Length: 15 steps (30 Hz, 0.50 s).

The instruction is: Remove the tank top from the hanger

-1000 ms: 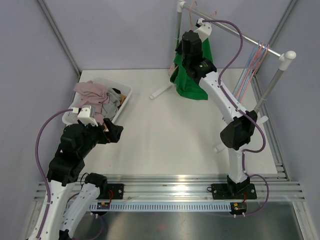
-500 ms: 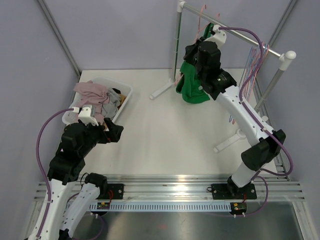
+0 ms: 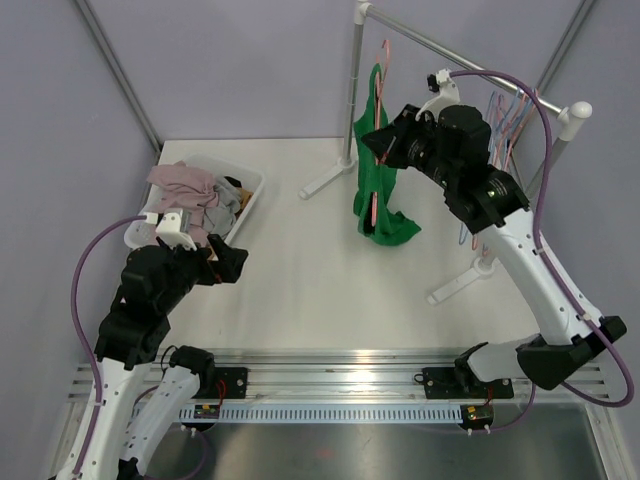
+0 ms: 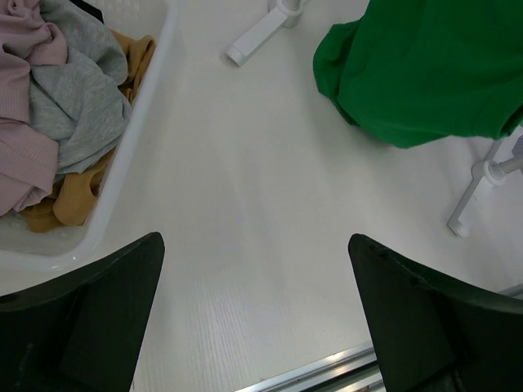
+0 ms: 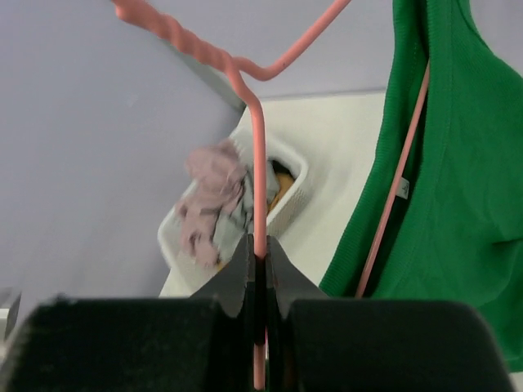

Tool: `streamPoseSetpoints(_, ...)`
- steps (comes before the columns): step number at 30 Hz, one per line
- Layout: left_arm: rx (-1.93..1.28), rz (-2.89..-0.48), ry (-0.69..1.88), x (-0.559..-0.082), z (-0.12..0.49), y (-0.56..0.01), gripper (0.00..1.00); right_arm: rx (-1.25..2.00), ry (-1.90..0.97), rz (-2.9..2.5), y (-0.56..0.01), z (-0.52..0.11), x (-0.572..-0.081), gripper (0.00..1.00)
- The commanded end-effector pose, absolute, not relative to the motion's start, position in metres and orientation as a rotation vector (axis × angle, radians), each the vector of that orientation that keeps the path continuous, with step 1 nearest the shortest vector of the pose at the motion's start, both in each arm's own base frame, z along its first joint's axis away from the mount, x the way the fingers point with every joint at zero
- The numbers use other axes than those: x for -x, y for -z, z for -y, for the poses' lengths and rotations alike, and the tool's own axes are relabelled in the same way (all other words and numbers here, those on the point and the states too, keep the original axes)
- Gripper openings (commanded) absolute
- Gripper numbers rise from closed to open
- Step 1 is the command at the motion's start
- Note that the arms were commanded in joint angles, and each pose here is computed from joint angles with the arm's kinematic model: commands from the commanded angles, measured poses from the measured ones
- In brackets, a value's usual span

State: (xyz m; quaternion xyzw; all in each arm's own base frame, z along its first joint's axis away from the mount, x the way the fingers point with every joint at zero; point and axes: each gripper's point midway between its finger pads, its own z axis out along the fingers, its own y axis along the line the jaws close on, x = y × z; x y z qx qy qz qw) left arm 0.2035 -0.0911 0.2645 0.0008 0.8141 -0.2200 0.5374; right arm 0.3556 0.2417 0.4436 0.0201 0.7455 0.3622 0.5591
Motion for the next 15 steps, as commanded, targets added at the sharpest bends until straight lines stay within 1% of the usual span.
streamPoseSetpoints(1, -0.078, -1.774, 0.631, -0.203, 0.107, -0.316, 0.99, 0.197, -1.013, -1.789, -0.448, -0.258, -0.299, 0.00)
streamPoseSetpoints(8, -0.113, -1.699, 0.814, -0.212, 0.137, -0.366, 0.99, 0.393, -1.194, -1.859, -0.421, -0.262, -0.234, 0.00)
streamPoseSetpoints(10, -0.118, -1.684, 0.861, -0.220, 0.147, -0.376, 0.99, 0.397, -1.228, -1.883, -0.406, -0.262, -0.226, 0.00)
streamPoseSetpoints(13, -0.152, -1.656, 0.940, -0.228, 0.168, -0.389, 0.99, 0.438, -1.288, -1.853, -0.404, -0.260, -0.207, 0.00)
streamPoseSetpoints(14, -0.178, -1.643, 0.969, -0.225, 0.179, -0.394, 0.99, 0.455, -1.314, -1.856, -0.396, -0.259, -0.197, 0.00)
streamPoseSetpoints(15, -0.186, -1.654, 0.976, -0.234, 0.187, -0.392, 0.99, 0.460, -1.331, -1.850, -0.393, -0.258, -0.193, 0.00)
